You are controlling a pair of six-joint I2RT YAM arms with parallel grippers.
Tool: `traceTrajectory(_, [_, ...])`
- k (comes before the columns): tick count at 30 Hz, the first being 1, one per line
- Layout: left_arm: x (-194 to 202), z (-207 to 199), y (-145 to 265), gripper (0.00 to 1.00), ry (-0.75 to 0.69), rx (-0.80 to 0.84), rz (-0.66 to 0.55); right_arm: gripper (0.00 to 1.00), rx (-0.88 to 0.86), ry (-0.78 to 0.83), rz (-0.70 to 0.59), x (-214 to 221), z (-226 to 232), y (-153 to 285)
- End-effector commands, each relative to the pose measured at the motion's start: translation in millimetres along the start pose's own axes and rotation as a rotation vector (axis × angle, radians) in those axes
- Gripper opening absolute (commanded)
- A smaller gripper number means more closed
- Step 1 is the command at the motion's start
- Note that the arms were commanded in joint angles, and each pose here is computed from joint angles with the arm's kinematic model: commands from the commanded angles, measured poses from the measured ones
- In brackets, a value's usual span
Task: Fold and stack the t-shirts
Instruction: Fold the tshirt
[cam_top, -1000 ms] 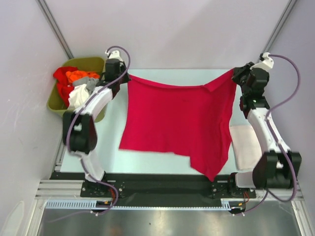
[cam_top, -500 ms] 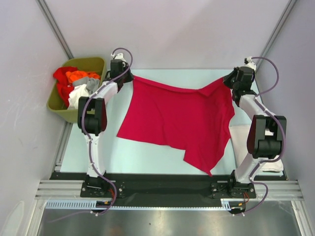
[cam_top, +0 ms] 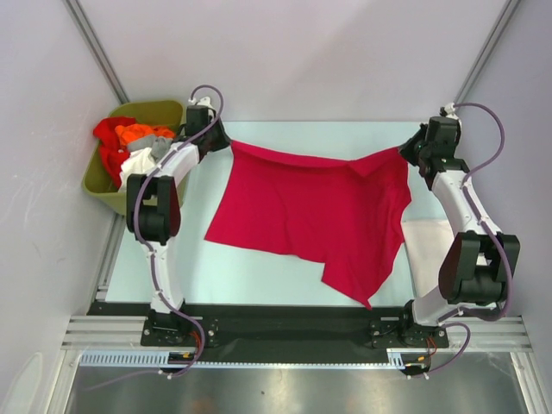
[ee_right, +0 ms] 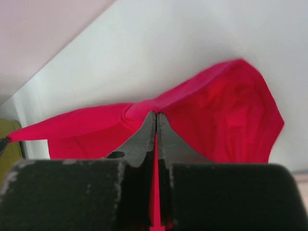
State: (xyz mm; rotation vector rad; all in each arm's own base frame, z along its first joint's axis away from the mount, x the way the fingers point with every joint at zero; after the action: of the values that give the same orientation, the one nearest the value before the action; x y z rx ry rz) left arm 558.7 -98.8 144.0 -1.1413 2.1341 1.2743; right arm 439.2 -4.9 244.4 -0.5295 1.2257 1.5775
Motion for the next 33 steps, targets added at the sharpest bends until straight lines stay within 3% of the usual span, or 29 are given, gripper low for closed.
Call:
traceTrajectory(1, [-16.8, -8.6, 36.5, 0.00, 0.021, -0.011, -0.025, 0.00, 0.050, -0.053, 0.066, 8.3, -6.7, 25.1])
traceTrajectory(14, [20.9, 11.6, 46.0, 0.00, 0.036, -0.098, 0.151, 0.00, 0.111, -0.094, 0.212, 52.1, -23.2, 73.8])
traceTrajectory(33, [39.4, 30.6, 46.7, 0.00, 0.019, -0.177, 0.251, 0.00, 0.191, -0.051, 0.298, 74.8, -46.9, 70.2])
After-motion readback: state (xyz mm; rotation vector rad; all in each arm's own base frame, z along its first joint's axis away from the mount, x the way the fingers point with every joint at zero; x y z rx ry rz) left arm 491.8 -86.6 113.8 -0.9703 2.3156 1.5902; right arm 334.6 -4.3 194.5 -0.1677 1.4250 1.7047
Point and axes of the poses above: each gripper's point midway between its finger pads, its own y axis back along the fingers, its own z axis along the line the jaws close on, x = y × z, the point moved 4 cm from there along y, back along the fingers, and after that the axes turned 8 degrees about y, right-handed, at the moved point
